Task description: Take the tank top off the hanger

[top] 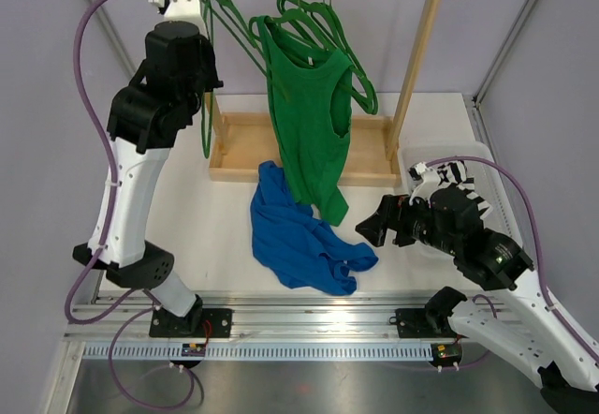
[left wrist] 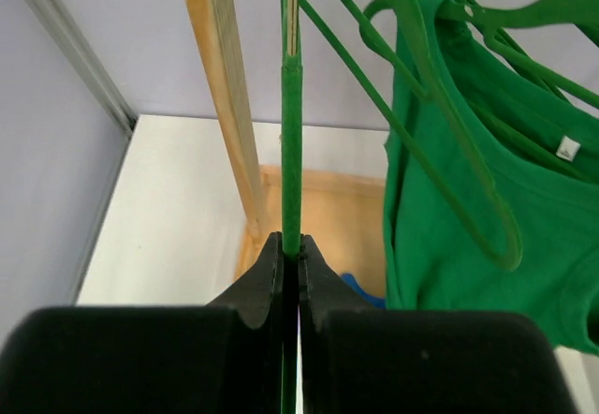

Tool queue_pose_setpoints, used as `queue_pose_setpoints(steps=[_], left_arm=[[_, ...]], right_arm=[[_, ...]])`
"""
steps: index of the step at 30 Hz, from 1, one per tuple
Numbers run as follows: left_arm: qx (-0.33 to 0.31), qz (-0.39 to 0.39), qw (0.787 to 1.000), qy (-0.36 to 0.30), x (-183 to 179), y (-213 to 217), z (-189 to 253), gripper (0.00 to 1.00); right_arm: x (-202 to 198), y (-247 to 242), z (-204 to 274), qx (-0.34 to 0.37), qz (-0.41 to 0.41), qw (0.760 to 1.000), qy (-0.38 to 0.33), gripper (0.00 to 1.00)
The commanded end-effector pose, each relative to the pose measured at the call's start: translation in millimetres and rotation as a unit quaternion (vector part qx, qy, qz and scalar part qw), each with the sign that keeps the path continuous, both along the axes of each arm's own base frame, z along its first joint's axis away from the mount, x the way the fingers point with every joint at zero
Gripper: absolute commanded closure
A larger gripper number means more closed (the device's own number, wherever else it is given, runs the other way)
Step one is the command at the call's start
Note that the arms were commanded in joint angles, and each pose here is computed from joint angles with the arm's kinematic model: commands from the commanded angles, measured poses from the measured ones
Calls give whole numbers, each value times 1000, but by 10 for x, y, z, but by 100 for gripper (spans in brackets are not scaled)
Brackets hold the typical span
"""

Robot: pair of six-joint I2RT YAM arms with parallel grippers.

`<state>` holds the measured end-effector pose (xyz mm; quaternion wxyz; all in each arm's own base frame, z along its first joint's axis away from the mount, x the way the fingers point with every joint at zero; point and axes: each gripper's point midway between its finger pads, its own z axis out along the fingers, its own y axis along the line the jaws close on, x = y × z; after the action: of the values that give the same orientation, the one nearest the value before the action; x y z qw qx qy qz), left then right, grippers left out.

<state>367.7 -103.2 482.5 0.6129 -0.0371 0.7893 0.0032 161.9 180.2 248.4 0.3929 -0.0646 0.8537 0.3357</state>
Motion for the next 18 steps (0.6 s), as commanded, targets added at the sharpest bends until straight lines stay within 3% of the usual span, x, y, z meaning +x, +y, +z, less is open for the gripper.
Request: queue_pose_setpoints(steps=[1,12,18], left_arm=[[31,12,999,-24,12,141,227,100],[40,-17,991,-127,598,-1,615,100],[43,-41,989,-137,908,-22,543,100]], right_arm=[[50,-45,195,-1,-4,999,-37,1],[109,49,134,-8,15,999,-40,1],[100,171,61,7,38,999,-30,1]])
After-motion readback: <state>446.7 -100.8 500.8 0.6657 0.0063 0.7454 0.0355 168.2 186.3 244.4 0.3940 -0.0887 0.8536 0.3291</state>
